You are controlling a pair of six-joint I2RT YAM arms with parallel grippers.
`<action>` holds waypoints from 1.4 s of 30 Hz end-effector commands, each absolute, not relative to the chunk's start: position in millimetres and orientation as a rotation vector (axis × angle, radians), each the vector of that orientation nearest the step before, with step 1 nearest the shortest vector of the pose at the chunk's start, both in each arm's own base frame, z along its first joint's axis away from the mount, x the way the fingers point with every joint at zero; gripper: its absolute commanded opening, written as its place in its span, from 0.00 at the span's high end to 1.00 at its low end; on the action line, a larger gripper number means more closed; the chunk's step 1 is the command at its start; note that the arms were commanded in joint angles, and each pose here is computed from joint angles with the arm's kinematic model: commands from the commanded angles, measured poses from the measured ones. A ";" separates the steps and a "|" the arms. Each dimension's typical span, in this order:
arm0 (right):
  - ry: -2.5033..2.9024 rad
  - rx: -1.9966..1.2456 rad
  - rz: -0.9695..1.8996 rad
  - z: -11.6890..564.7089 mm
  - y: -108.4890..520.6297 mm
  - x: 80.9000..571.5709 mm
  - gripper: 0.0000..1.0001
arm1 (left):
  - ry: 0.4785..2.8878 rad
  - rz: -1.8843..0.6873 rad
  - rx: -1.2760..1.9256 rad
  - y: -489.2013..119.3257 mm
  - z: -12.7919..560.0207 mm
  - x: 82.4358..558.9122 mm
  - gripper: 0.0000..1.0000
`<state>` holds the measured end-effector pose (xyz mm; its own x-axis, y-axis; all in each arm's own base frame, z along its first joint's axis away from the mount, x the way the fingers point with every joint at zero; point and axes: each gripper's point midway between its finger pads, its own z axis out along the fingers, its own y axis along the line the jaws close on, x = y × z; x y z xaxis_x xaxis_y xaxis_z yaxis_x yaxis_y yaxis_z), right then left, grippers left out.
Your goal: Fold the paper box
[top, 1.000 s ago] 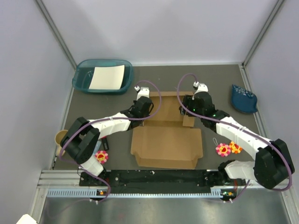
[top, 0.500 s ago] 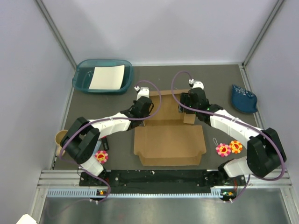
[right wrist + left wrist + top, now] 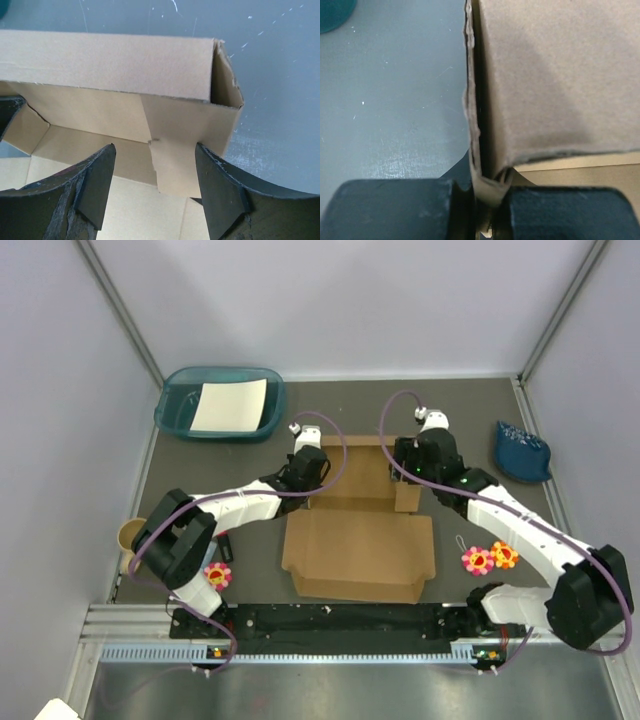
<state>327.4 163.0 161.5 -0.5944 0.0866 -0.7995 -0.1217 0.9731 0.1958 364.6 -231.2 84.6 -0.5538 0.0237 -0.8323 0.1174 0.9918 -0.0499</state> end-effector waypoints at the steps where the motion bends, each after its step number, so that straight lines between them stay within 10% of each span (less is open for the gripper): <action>1: 2.107 -0.012 0.261 185.3 148.8 323.6 0.34 | 2.256 -0.072 0.178 -226.3 58.9 348.3 1.00; 42: 2.100 0.111 0.302 140.4 128.6 312.4 0.32 | 2.179 -0.235 0.252 -245.2 71.7 346.2 1.00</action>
